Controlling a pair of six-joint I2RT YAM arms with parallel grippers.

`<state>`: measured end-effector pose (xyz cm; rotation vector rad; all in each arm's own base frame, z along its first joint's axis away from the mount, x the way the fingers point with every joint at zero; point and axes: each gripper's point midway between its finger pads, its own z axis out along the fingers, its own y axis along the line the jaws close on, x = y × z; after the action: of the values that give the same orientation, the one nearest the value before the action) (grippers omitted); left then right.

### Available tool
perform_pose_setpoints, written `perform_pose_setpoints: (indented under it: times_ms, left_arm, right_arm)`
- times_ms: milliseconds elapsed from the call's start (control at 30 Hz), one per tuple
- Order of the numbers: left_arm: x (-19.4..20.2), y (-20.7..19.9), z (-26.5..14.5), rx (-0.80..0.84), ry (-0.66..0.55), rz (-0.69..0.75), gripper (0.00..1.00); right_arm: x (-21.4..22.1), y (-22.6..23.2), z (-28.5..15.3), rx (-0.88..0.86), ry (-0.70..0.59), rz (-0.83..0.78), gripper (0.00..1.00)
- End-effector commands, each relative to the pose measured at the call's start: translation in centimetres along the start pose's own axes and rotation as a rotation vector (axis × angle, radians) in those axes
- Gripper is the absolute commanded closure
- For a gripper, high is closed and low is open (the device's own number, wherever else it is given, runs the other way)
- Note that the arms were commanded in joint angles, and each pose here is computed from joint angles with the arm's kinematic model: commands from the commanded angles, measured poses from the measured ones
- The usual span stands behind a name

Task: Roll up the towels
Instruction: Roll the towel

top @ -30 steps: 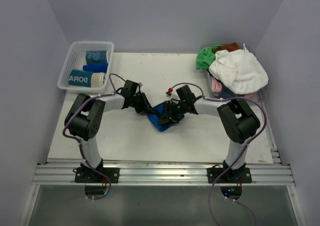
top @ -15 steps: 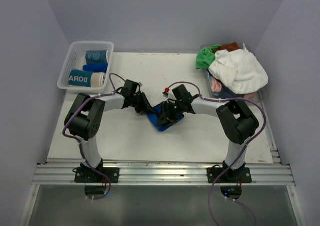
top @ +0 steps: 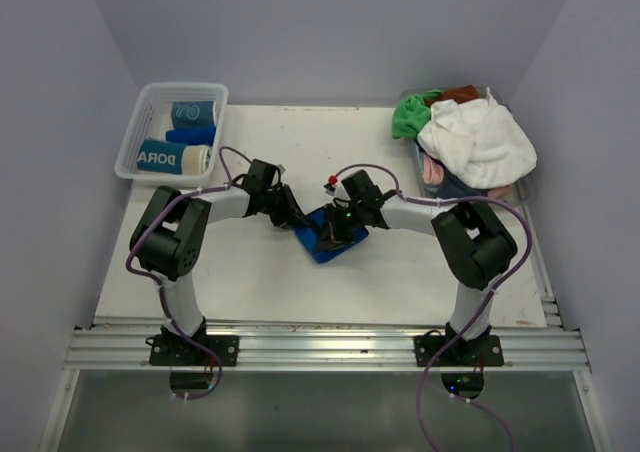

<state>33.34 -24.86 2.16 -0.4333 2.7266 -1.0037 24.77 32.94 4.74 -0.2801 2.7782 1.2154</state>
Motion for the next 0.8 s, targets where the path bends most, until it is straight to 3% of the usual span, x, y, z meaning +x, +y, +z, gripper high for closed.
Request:
perform_pose_setpoints:
  times_ms: [0,267,567,633,767]
  left_arm:
    - [0.1,3.2,0.3,-0.125,-0.011,-0.016,0.81]
    - [-1.0,3.4,-0.4,-0.119,-0.025,-0.007,0.81]
    - [-0.7,3.7,0.1,-0.113,-0.007,-0.005,0.82]
    - [-0.9,3.4,0.1,-0.108,-0.009,-0.001,0.82]
    - [-0.8,3.6,0.0,-0.117,-0.004,0.002,0.82]
  right_arm:
    - [-1.4,0.8,-1.2,-0.059,-0.06,0.03,1.0]
    - [0.2,-2.7,-0.1,-0.084,-0.007,0.173,1.0]
    - [1.8,-6.7,0.0,0.087,-0.018,0.188,0.99]
    - [1.3,-5.8,-1.4,0.097,-0.068,0.152,0.91]
    - [0.0,-4.3,-4.9,0.161,-0.225,0.063,0.59]
